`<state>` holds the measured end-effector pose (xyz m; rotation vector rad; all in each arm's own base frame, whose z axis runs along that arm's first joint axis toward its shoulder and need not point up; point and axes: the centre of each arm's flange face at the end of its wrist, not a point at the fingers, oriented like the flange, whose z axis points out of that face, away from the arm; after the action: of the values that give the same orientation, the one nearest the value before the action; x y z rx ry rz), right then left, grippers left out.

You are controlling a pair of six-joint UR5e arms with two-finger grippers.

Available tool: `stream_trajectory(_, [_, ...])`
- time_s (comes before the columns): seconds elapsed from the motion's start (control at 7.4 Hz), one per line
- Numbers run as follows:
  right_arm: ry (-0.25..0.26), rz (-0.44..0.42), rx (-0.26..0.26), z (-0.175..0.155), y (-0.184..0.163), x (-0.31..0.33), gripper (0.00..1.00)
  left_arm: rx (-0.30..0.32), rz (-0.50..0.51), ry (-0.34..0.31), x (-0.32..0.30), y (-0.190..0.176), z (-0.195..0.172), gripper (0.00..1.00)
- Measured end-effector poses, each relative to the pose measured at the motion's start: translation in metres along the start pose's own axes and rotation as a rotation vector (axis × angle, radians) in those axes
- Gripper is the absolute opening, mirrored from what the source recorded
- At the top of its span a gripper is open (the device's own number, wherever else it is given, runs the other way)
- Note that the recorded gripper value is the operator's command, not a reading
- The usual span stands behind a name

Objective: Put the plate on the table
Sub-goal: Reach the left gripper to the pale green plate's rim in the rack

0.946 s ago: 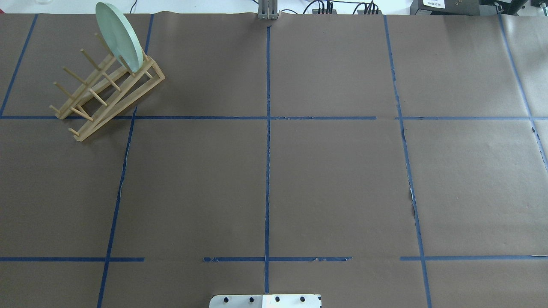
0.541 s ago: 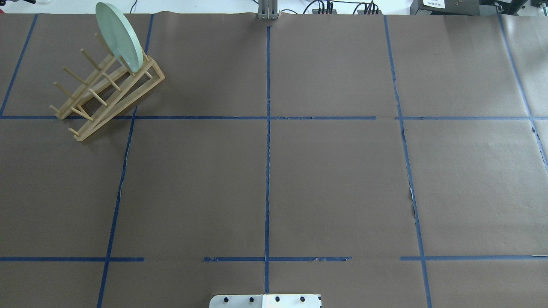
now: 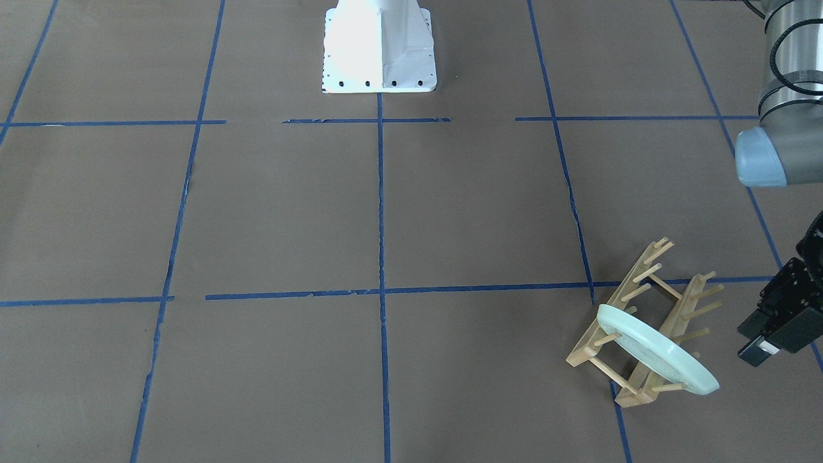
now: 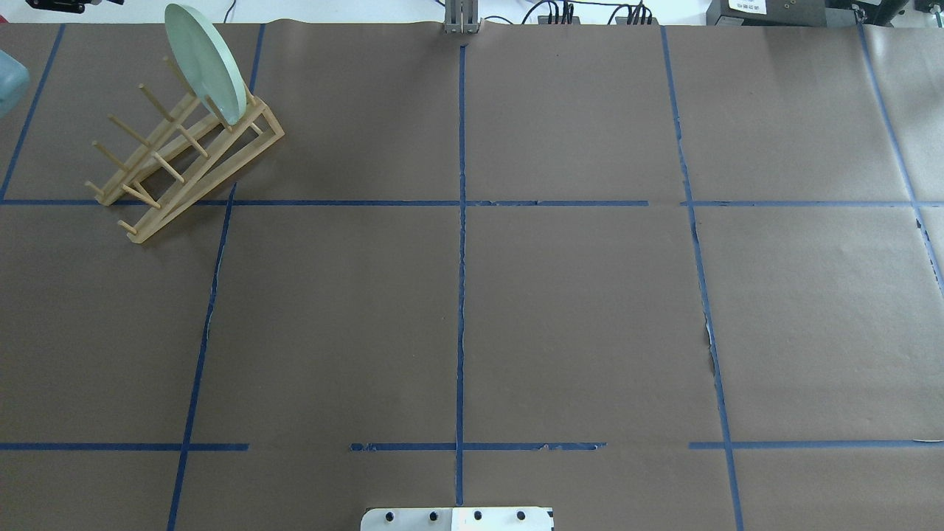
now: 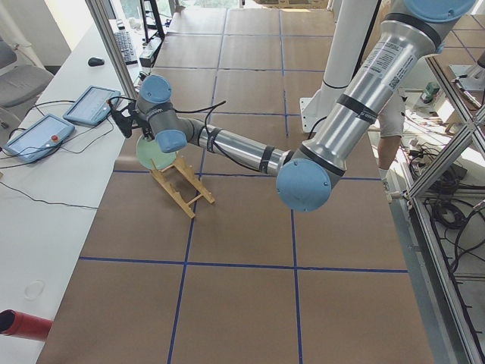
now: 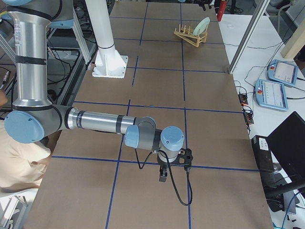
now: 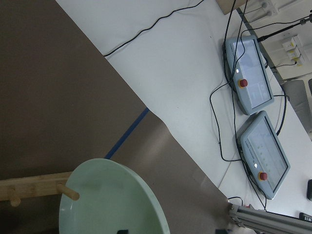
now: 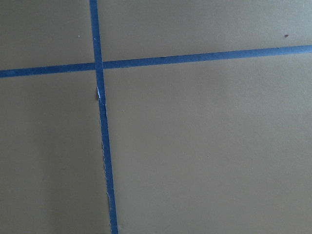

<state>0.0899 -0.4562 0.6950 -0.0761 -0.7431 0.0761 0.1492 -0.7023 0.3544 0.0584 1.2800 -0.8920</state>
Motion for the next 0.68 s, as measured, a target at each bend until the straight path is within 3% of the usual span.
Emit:
stream_trajectory(0.27, [0.000,0.000,0.000,0.000,0.000,0.000,1.00,0.000,0.002,-0.017,0.004,0.013,0.030,0.63])
stream_trajectory(0.54, [0.000,0.000,0.000,0.000,0.000,0.000,1.00,0.008,0.010,-0.020,0.004,0.023,0.049,0.49])
stream_trajectory(0.68, [0.000,0.000,0.000,0.000,0.000,0.000,1.00,0.010,0.009,-0.021,0.003,0.024,0.052,0.16])
